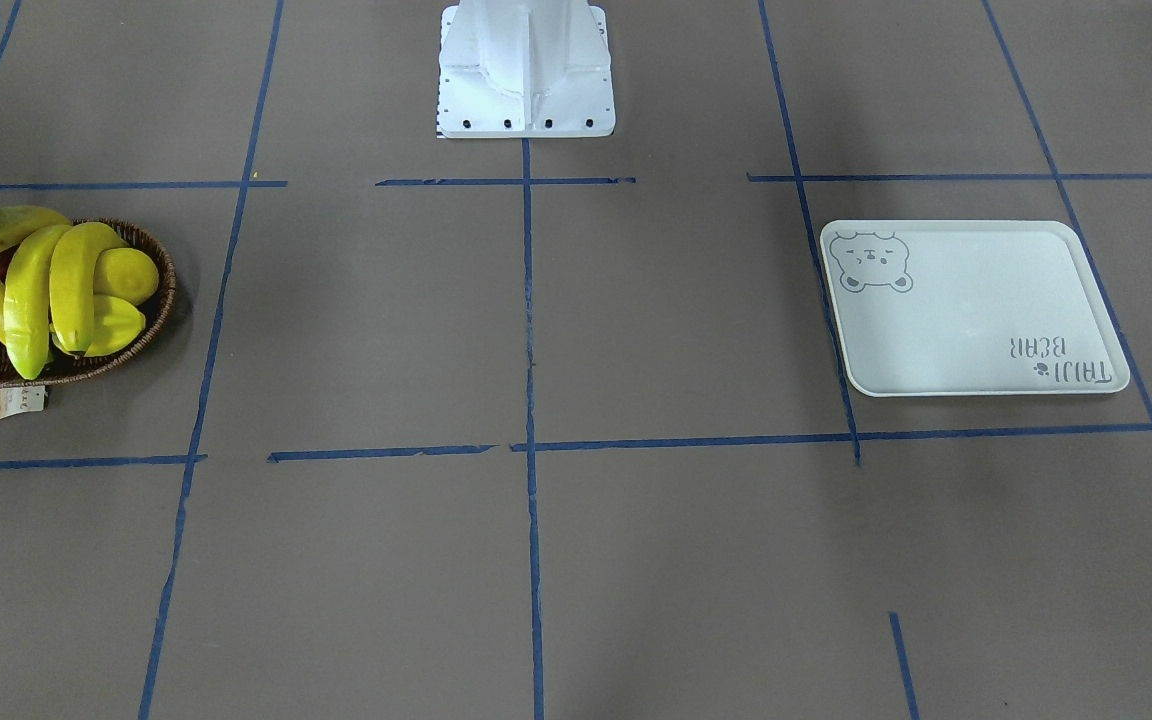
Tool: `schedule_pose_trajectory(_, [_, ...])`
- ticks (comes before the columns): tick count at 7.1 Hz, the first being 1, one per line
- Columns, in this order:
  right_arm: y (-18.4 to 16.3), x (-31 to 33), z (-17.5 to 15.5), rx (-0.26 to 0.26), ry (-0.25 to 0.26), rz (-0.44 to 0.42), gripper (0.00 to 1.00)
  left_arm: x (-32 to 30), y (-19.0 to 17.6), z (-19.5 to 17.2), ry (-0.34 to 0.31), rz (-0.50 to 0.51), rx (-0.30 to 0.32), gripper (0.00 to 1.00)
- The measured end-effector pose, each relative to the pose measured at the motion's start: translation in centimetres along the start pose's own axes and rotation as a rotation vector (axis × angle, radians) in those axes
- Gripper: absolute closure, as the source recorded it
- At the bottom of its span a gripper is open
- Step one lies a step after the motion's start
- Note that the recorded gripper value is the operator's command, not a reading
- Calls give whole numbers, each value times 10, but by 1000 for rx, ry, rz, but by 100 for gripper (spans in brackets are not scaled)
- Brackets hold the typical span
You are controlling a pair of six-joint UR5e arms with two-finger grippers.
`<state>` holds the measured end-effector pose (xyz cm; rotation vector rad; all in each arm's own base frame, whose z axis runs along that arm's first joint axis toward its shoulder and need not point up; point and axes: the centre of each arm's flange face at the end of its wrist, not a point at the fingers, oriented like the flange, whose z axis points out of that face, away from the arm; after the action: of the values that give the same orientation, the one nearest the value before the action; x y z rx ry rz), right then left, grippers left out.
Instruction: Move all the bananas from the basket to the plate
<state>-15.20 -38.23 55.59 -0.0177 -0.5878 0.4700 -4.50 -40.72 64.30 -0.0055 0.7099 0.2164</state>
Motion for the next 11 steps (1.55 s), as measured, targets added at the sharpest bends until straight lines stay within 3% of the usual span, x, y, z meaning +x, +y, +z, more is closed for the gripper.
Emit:
schedule_pose_trajectory(2, [4, -2, 4, 8, 13, -27, 97, -1, 0, 1, 0, 0, -1, 0])
schedule_pose_trajectory(5, [13, 10, -7, -3, 12, -136, 98, 0, 0, 1, 0, 0, -2, 0])
schedule_pose_trajectory(7, [21, 25, -29, -34, -20, -213, 99, 0, 0, 1, 0, 0, -2, 0])
schedule_pose_trajectory(11, [-4, 50, -72, -91, -129, -259, 99, 0, 0, 0, 1, 0, -1, 0])
